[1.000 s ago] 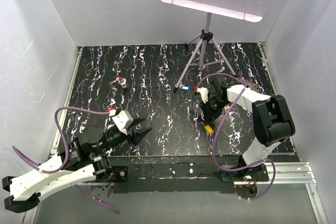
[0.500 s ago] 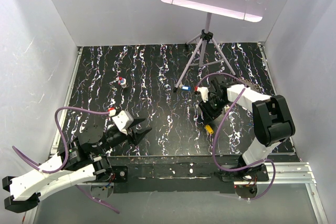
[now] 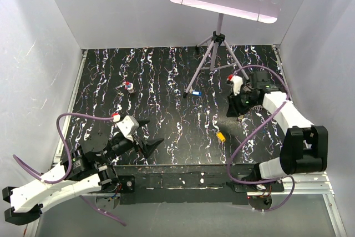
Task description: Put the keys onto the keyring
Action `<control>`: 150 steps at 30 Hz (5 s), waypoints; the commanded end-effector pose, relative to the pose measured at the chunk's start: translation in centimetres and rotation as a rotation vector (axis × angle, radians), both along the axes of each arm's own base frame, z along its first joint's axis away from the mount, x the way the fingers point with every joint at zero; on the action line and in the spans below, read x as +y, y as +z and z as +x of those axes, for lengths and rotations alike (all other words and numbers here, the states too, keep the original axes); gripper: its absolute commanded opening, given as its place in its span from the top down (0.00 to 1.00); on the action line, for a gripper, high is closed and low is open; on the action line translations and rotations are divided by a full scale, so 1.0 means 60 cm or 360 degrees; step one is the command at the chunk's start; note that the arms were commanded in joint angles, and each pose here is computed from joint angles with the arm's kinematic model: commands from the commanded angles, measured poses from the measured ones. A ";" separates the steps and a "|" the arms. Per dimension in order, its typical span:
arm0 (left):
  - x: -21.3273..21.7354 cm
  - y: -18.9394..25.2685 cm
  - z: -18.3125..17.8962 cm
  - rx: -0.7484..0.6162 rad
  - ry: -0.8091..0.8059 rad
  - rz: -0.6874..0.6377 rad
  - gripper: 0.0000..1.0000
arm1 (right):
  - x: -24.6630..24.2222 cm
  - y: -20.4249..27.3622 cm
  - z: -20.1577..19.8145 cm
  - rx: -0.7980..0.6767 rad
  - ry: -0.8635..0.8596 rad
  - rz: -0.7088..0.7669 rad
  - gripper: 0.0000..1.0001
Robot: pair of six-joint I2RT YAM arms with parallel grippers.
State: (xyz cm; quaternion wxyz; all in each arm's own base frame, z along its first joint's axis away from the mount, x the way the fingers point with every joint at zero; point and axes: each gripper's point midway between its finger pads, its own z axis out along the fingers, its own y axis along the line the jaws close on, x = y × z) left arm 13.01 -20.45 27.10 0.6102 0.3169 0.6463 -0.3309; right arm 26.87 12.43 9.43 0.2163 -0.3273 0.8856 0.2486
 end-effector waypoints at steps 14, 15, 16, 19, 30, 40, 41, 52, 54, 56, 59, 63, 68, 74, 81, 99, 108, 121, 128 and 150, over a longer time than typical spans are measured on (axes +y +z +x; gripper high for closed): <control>0.007 -0.005 0.099 0.0350 0.0229 0.0188 0.02 | -0.176 0.122 0.104 -0.0345 -0.0507 0.0250 0.59; 0.014 -0.013 0.114 0.0421 0.0248 0.0185 0.02 | -0.184 0.126 0.109 -0.0333 -0.0544 0.0262 0.59; 0.021 -0.016 0.124 0.0481 0.0249 0.0174 0.02 | -0.190 0.124 0.112 -0.0312 -0.0579 0.0267 0.59; 0.039 -0.039 0.149 0.0588 0.0304 0.0235 0.02 | -0.210 0.113 0.119 -0.0237 -0.0710 0.0257 0.60; 0.077 -0.071 0.168 0.0467 0.0497 0.0290 0.02 | -0.285 0.072 0.137 -0.0038 -0.1101 0.0223 0.62; 0.076 -0.066 0.163 0.0443 0.0474 0.0278 0.02 | -0.287 0.031 0.129 0.0074 -0.1063 0.0227 0.62; 0.076 -0.066 0.163 0.0443 0.0474 0.0278 0.02 | -0.285 0.031 0.128 0.0071 -0.1047 0.0229 0.62; 0.084 -0.074 0.167 0.0452 0.0525 0.0295 0.02 | -0.264 0.031 0.123 0.0086 -0.1011 0.0344 0.63; 0.085 -0.075 0.167 0.0457 0.0527 0.0300 0.02 | -0.261 0.029 0.123 0.0108 -0.1036 0.0361 0.63; 0.085 -0.078 0.167 0.0463 0.0530 0.0301 0.02 | -0.259 0.027 0.125 0.0116 -0.1050 0.0355 0.64; 0.086 -0.078 0.168 0.0462 0.0537 0.0302 0.02 | -0.254 0.021 0.130 0.0117 -0.1061 0.0325 0.64; 0.088 -0.077 0.168 0.0455 0.0546 0.0303 0.02 | -0.252 0.011 0.141 0.0124 -0.1079 0.0274 0.64; 0.085 -0.077 0.168 0.0460 0.0535 0.0301 0.02 | -0.255 -0.017 0.151 0.0212 -0.1123 0.0222 0.63; 0.085 -0.078 0.170 0.0460 0.0529 0.0300 0.02 | -0.263 -0.040 0.157 0.0286 -0.1168 0.0186 0.63; 0.086 -0.078 0.171 0.0459 0.0526 0.0296 0.02 | -0.259 -0.042 0.157 0.0299 -0.1155 0.0205 0.63; 0.089 -0.081 0.174 0.0471 0.0536 0.0297 0.02 | -0.253 -0.040 0.159 0.0304 -0.1152 0.0250 0.62; 0.089 -0.082 0.175 0.0475 0.0534 0.0296 0.02 | -0.255 -0.047 0.157 0.0327 -0.1146 0.0232 0.60; 0.089 -0.079 0.174 0.0469 0.0531 0.0291 0.02 | -0.259 -0.061 0.157 0.0362 -0.1186 0.0204 0.59; 0.089 -0.079 0.175 0.0471 0.0534 0.0289 0.02 | -0.274 -0.070 0.159 0.0373 -0.1268 0.0142 0.59; 0.088 -0.083 0.176 0.0480 0.0531 0.0296 0.02 | -0.260 -0.078 0.182 0.0464 -0.1249 0.0173 0.64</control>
